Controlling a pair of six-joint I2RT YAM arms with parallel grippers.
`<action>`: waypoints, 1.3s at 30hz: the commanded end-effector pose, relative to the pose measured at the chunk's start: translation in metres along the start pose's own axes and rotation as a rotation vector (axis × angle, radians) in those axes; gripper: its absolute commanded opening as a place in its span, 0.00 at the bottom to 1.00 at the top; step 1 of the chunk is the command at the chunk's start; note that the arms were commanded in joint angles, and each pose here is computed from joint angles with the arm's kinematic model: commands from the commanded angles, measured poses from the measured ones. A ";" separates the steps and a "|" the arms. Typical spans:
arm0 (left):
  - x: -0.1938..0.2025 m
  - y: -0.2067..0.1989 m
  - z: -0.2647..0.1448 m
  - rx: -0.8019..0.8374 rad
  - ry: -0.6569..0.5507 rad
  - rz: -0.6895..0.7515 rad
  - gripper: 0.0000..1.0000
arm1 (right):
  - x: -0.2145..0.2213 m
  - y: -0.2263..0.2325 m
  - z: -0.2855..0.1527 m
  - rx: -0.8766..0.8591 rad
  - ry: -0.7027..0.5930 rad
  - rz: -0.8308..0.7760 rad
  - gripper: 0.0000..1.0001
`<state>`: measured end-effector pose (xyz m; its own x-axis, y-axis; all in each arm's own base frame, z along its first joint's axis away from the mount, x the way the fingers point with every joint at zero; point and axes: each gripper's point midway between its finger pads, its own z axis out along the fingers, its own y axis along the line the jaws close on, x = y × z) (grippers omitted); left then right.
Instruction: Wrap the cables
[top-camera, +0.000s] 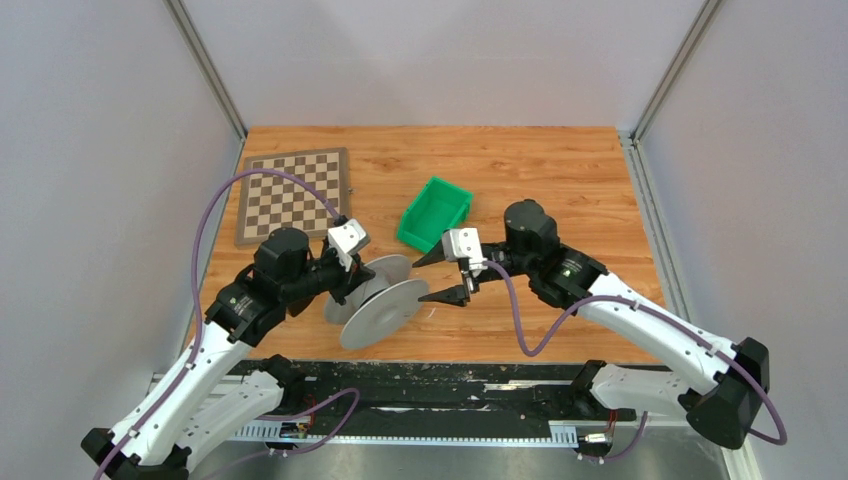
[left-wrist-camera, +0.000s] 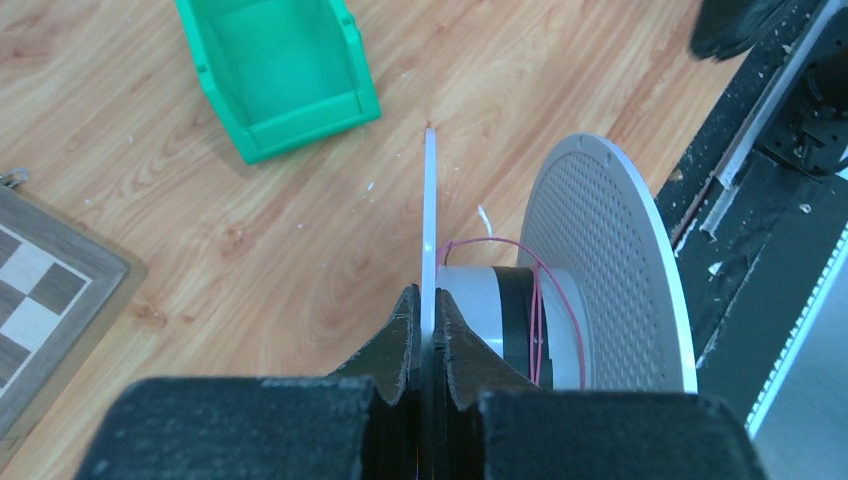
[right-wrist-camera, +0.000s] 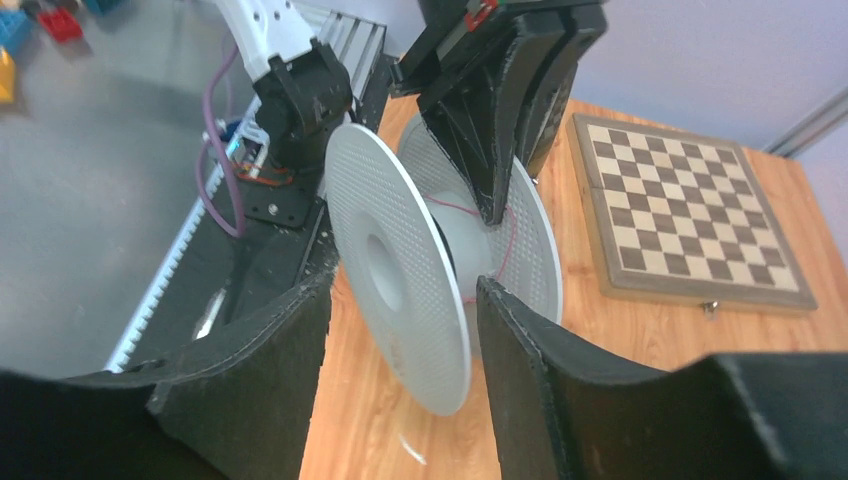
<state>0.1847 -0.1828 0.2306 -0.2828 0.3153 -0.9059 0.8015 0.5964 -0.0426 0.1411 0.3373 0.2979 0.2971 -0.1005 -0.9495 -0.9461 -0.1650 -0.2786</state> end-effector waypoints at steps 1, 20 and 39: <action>-0.027 -0.008 -0.006 0.050 -0.063 0.041 0.00 | -0.025 -0.008 0.015 -0.060 -0.036 -0.246 0.60; -0.036 -0.009 -0.001 0.086 -0.071 0.103 0.00 | 0.032 0.021 0.053 -0.159 0.191 -0.194 0.57; -0.030 -0.018 0.002 0.158 -0.084 0.188 0.00 | 0.053 0.036 0.057 -0.147 0.172 -0.136 0.00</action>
<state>0.1758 -0.1963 0.2304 -0.1461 0.4160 -0.8975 0.9058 0.4209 0.0476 0.1219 0.3857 0.2247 0.4267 -0.2784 -0.8605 -0.8833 -0.3328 -0.3303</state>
